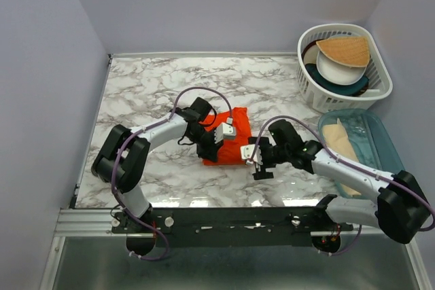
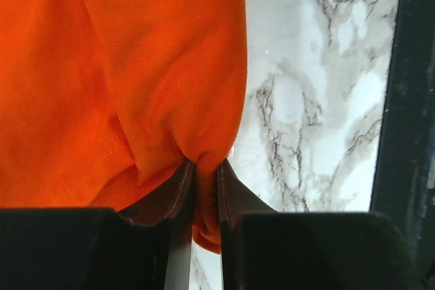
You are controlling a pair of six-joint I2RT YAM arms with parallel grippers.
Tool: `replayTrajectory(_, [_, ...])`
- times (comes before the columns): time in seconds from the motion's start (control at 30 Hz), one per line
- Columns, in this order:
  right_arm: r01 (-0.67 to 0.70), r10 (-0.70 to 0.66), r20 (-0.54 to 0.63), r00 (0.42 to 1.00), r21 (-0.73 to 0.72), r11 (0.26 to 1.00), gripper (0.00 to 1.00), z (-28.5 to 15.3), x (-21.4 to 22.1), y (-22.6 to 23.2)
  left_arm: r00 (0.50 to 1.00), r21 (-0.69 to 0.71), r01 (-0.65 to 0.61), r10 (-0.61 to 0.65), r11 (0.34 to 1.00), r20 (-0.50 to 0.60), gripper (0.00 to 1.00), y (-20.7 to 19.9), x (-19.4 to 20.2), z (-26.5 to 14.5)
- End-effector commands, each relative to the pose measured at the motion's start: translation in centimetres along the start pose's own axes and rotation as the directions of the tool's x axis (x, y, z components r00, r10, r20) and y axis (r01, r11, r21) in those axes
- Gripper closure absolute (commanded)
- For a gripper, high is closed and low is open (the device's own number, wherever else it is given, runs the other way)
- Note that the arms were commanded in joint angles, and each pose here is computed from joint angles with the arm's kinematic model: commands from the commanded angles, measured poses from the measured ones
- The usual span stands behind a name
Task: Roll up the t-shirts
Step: Roll the T-shirt to the center of the board.
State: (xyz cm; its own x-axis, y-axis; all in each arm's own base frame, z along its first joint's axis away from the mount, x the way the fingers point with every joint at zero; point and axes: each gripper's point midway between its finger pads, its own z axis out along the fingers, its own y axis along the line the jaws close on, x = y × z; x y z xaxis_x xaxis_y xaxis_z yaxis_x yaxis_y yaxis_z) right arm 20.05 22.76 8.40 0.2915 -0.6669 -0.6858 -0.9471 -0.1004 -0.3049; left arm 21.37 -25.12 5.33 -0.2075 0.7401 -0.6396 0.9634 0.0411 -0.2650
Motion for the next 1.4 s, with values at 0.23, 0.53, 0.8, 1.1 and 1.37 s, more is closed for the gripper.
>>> replayTrajectory(0.23, [0.192, -0.191, -0.02, 0.981, 0.088, 0.978, 0.0, 4.1, -2.0, -2.1, 0.991, 0.152, 0.091, -0.105, 0.984, 0.082, 0.84, -1.8, -1.9, -0.7])
replayTrajectory(0.53, [0.25, -0.241, -0.083, 0.967, 0.134, 0.959, 0.15, 5.3, 0.0, -2.4, 0.985, 0.185, 0.098, -0.121, 0.978, 0.12, 0.84, -1.4, -2.4, -2.2])
replayTrajectory(0.8, [0.263, -0.251, -0.098, 0.963, 0.148, 0.953, 0.58, 6.1, 0.3, -3.1, 0.988, 0.159, 0.009, -0.034, 0.987, 0.153, 0.56, -2.2, -2.2, -3.8])
replayTrajectory(1.1, [0.191, -0.186, -0.063, 0.981, 0.091, 0.977, 0.94, 6.0, -0.1, -1.8, 0.942, -0.218, -0.222, 0.267, 0.95, 0.204, 0.35, -2.1, -1.8, -4.3])
replayTrajectory(1.37, [0.18, -0.176, -0.052, 0.983, 0.091, 0.979, 0.92, 5.6, -0.4, -1.4, 0.96, -0.38, -0.174, 0.243, 0.908, 0.141, 0.33, -0.3, -1.0, -3.1])
